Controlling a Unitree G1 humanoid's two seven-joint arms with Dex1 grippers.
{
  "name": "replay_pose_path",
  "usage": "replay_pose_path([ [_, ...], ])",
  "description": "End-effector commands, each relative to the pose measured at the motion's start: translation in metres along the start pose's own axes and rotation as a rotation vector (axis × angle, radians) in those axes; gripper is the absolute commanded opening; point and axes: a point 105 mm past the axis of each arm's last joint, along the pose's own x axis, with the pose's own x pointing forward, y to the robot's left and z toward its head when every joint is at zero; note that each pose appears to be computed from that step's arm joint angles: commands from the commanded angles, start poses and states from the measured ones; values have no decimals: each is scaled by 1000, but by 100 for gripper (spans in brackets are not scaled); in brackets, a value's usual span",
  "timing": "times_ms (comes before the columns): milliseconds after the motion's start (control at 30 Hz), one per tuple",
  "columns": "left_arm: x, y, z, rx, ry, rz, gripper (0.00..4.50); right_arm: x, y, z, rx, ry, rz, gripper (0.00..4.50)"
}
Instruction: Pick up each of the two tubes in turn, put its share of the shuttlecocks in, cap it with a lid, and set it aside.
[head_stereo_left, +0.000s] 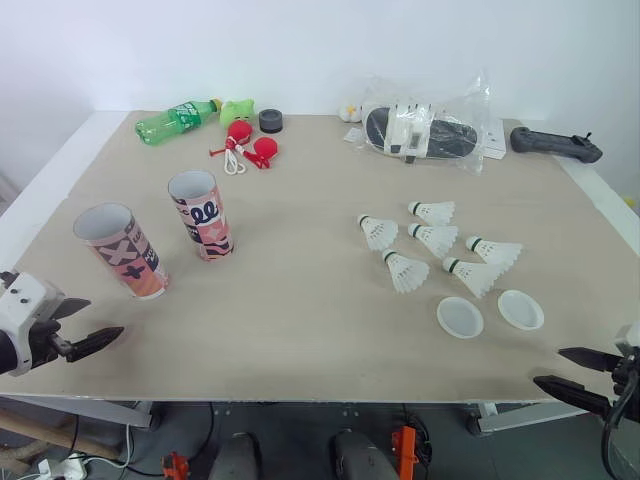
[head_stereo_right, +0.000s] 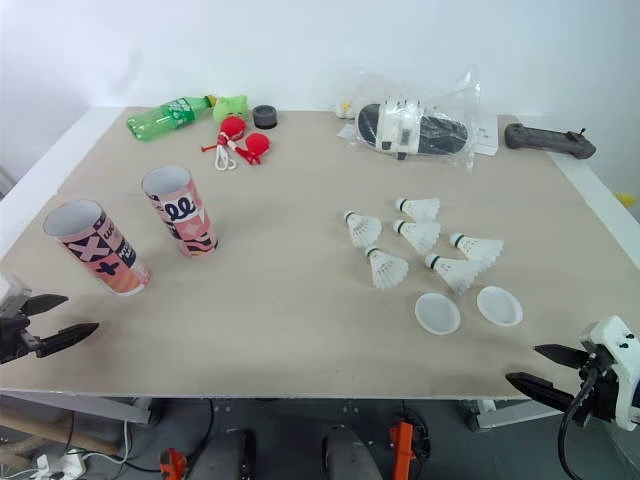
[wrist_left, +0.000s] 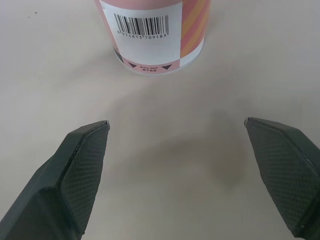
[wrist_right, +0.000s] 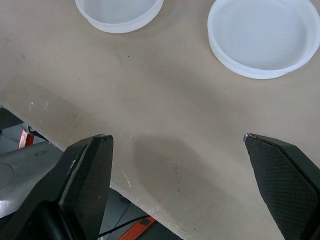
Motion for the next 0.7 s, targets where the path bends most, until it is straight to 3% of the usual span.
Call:
replay_pose_path([
  [33, -1, 2, 6, 12, -29, 10, 450, -5, -2, 10, -37, -10, -7, 447],
  [700, -3, 1, 7, 26, -27, 11, 450, -2, 4, 22, -60, -33, 0, 447],
])
